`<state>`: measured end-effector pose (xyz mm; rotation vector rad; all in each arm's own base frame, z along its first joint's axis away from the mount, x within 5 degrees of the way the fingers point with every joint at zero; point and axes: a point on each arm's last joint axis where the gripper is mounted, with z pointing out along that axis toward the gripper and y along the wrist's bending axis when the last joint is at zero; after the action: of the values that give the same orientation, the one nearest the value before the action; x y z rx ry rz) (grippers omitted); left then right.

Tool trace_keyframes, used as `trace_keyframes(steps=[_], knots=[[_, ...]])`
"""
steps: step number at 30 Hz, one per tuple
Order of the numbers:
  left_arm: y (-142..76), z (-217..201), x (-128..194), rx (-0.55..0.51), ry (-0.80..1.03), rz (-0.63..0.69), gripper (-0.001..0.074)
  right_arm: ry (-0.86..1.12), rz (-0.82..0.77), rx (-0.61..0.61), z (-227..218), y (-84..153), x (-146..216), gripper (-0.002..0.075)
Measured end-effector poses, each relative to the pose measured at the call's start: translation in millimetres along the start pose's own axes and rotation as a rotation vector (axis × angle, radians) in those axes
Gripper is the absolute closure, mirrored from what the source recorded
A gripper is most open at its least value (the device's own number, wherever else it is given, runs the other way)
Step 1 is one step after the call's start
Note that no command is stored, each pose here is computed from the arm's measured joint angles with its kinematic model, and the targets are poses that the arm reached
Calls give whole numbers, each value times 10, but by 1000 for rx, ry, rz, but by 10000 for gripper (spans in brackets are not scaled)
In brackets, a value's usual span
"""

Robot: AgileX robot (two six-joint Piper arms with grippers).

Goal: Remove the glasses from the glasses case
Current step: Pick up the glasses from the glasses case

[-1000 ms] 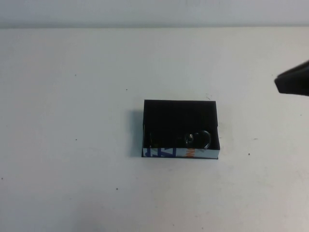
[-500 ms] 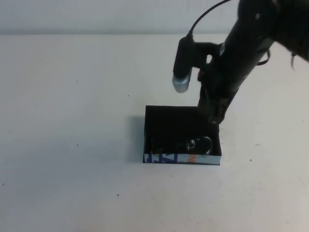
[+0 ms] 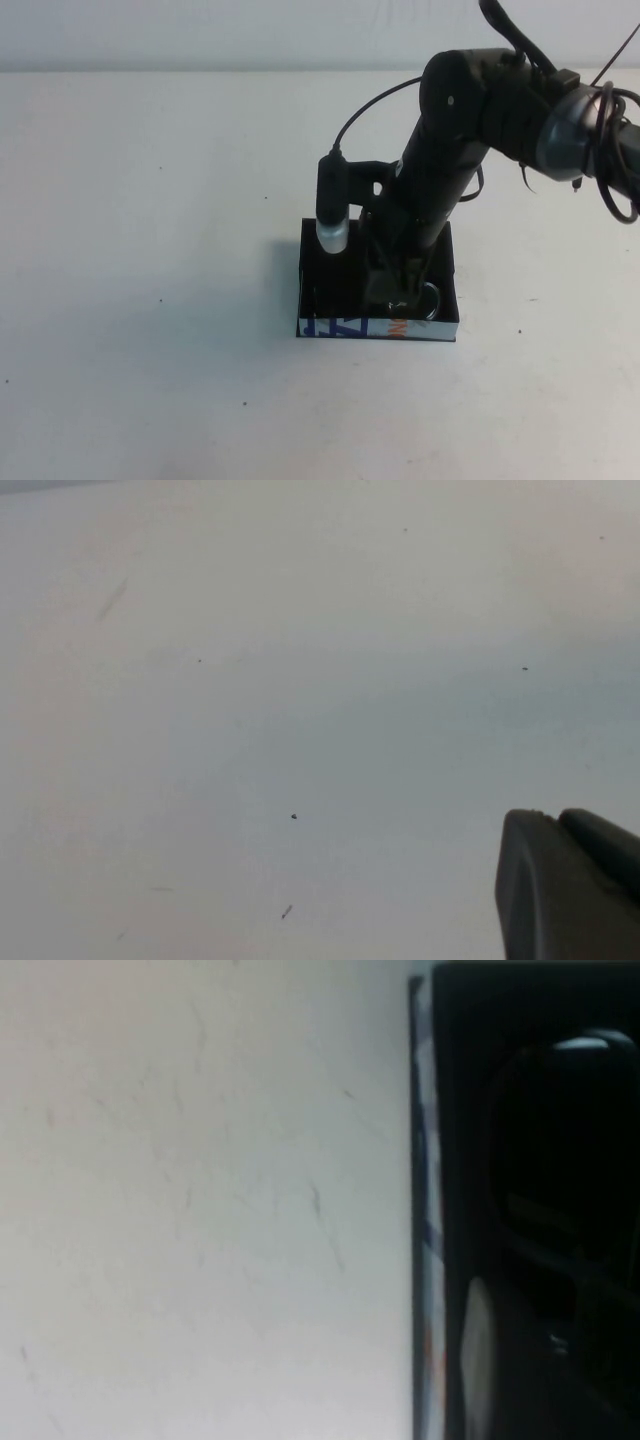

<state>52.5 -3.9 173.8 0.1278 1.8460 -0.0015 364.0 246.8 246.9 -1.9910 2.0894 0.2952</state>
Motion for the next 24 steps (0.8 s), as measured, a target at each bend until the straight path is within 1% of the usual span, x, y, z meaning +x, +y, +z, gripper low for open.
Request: trace_keyframes(steps=[2,3,4,6,18,24], knots=[[0,0,0,0,0,0,739,-19,-22,-17,44,0,-15,511],[0,0,0,0,0,0,739,-21,-29,-14,53,-6,-16,482],[0,0,0,0,0,0,739,-22,-34,-11,75,-18,-17,455],[0,0,0,0,0,0,740,-24,-36,-2,119,-41,-15,433],[0,0,0,0,0,0,739,-8,-30,28,307,-160,49,454],[0,0,0,0,0,0,739,-7,19,44,340,-239,126,454]])
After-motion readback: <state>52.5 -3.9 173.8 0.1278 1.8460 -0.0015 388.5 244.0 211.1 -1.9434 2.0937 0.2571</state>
